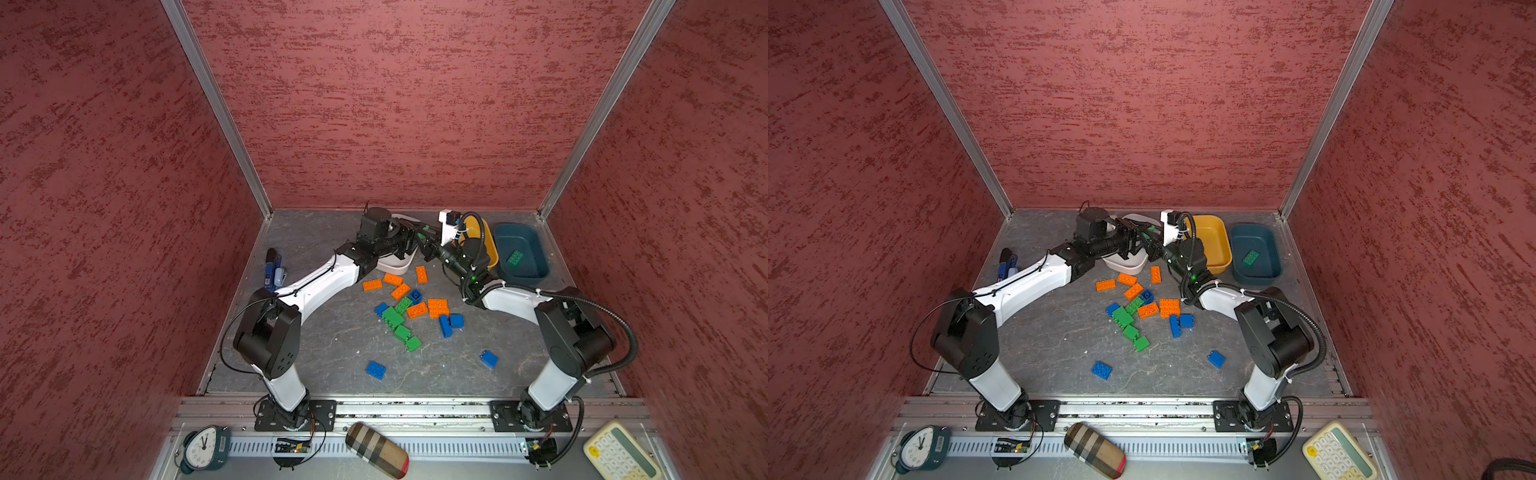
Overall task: Sort the legos into containers by color
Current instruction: 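Pass the green brick from the left gripper into the right gripper, then release the green brick into the teal tub while the left gripper withdraws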
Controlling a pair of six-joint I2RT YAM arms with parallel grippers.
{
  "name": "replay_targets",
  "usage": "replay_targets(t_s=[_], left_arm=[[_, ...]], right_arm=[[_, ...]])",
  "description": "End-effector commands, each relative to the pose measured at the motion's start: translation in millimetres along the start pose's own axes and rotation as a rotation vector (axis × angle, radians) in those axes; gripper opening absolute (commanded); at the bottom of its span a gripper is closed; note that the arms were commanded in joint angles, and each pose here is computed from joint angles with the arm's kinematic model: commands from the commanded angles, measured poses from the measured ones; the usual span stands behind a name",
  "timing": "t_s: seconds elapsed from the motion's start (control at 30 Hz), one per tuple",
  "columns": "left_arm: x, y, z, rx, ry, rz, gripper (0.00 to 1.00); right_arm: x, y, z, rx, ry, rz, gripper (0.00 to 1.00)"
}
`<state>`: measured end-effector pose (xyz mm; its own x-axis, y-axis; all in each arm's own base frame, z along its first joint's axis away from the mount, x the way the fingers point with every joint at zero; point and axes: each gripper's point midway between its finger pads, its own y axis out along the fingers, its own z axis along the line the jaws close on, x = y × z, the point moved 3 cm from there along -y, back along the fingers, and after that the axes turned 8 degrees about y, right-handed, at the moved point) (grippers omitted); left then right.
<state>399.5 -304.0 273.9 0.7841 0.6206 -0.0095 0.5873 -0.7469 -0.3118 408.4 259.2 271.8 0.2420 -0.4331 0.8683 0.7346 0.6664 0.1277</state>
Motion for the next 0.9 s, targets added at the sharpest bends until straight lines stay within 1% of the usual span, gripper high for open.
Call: replay_targets(t_s=[0.0,0.03,0.07,0.1,0.13,0.27,0.33,0.4,0.47,0.5,0.63,0.77,0.87], left_arm=[[-5,-8,-5,0.012,0.114,-0.012,0.14],[-5,-8,-5,0.012,0.135,-0.016,0.32],[-6,-7,-6,0.009,0.164,-0.020,0.62],[-6,-8,-8,0.006,0.197,-0.028,0.85],[-6,-9,-9,0.008,0.226,-0.035,0.99],[-1,-17,-14,0.017,0.365,-0.080,0.99],[3,-23,-14,0.037,0.430,-0.113,1.00],[7,-33,-16,0.052,0.493,-0.153,0.99],[13,-43,-15,0.072,0.533,-0.202,0.99],[17,-48,-14,0.082,0.543,-0.228,0.99],[31,-70,-3,0.121,0.568,-0.319,0.99],[47,-93,24,0.227,0.574,-0.391,0.99],[55,-110,47,0.334,0.569,-0.427,0.99]], right_arm=[[11,-5,-8,-0.066,0.028,-0.018,0.00],[9,-7,-10,-0.074,0.030,-0.012,0.00],[9,-10,-10,-0.072,0.030,-0.003,0.00],[9,-13,-12,-0.079,0.037,0.008,0.00],[10,-17,-16,-0.098,0.044,0.013,0.00],[15,-39,-40,-0.222,0.048,0.026,0.00],[20,-54,-60,-0.323,0.047,0.019,0.00],[26,-73,-86,-0.460,0.060,0.024,0.00],[31,-91,-110,-0.580,0.070,0.044,0.00],[30,-99,-122,-0.636,0.071,0.062,0.00],[59,-146,-154,-0.842,0.012,0.032,0.00],[80,-182,-180,-0.954,-0.029,-0.008,0.00],[88,-200,-202,-1.018,-0.025,0.009,0.00]])
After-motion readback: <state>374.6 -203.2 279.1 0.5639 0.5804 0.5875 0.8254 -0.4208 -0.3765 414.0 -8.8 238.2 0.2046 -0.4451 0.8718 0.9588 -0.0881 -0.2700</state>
